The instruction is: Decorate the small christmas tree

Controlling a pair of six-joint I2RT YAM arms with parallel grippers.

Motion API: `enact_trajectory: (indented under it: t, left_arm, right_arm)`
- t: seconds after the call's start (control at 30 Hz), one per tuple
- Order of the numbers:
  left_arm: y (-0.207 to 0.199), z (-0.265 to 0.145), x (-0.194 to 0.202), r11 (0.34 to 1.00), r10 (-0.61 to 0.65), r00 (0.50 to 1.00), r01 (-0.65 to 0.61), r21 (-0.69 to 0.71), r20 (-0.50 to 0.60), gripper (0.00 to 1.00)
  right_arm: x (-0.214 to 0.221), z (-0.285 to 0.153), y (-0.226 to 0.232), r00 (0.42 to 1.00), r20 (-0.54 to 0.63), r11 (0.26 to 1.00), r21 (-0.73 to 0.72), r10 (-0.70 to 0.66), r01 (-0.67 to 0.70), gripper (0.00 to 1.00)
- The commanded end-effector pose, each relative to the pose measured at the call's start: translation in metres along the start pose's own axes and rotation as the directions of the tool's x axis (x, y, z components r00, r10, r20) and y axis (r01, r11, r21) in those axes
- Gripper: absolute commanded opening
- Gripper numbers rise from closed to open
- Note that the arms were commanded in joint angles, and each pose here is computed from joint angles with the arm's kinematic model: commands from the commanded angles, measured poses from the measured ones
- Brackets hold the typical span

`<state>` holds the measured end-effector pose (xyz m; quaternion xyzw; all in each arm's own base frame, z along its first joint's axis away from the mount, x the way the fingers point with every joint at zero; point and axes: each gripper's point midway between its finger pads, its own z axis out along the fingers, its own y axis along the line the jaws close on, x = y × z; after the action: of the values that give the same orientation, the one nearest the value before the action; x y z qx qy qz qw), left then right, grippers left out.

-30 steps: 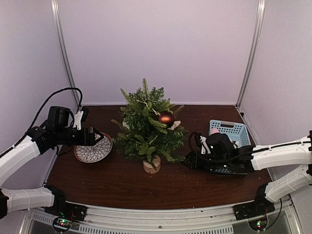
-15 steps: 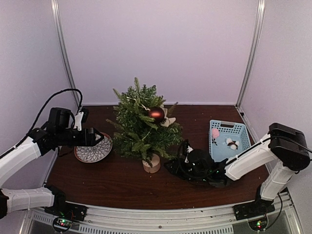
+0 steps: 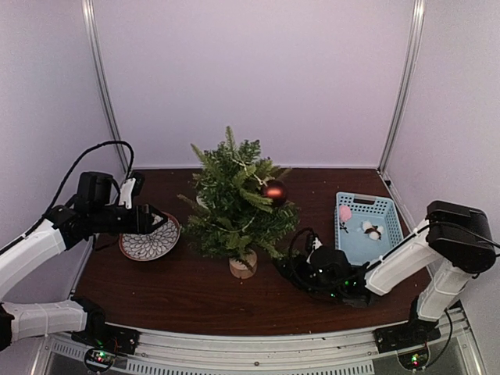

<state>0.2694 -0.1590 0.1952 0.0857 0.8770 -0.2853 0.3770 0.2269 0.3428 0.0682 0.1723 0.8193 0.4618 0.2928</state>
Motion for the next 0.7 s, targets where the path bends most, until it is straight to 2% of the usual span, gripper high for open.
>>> enact_trajectory:
  t: [0.0, 0.13, 0.27, 0.43, 0.67]
  left_arm:
    - [-0.006, -0.002, -0.002, 0.999, 0.015, 0.999, -0.017, 0.049, 0.036, 0.6]
    - [-0.008, -0.004, 0.008, 0.996, -0.032, 0.999, 0.028, 0.082, 0.044, 0.57]
    - [-0.007, -0.006, 0.027, 0.995, -0.052, 0.999, 0.051, 0.091, 0.003, 0.53]
    - [-0.005, -0.011, 0.036, 0.995, -0.052, 0.999, 0.052, 0.083, -0.006, 0.51]
    - [-0.002, -0.009, 0.041, 0.997, -0.029, 0.999, 0.031, 0.075, -0.022, 0.51]
  right_arm:
    - [-0.014, -0.015, 0.003, 0.997, 0.071, 0.999, -0.035, 0.027, -0.025, 0.42]
    - [-0.018, -0.021, 0.005, 0.994, 0.096, 0.997, -0.066, 0.05, -0.044, 0.42]
    - [-0.014, -0.024, 0.014, 0.995, 0.088, 0.994, -0.103, 0.044, -0.035, 0.42]
    - [-0.011, -0.036, 0.029, 0.997, 0.083, 0.99, -0.139, -0.005, 0.016, 0.42]
    - [-0.012, -0.064, 0.036, 0.992, 0.061, 0.987, -0.109, -0.113, 0.12, 0.48]
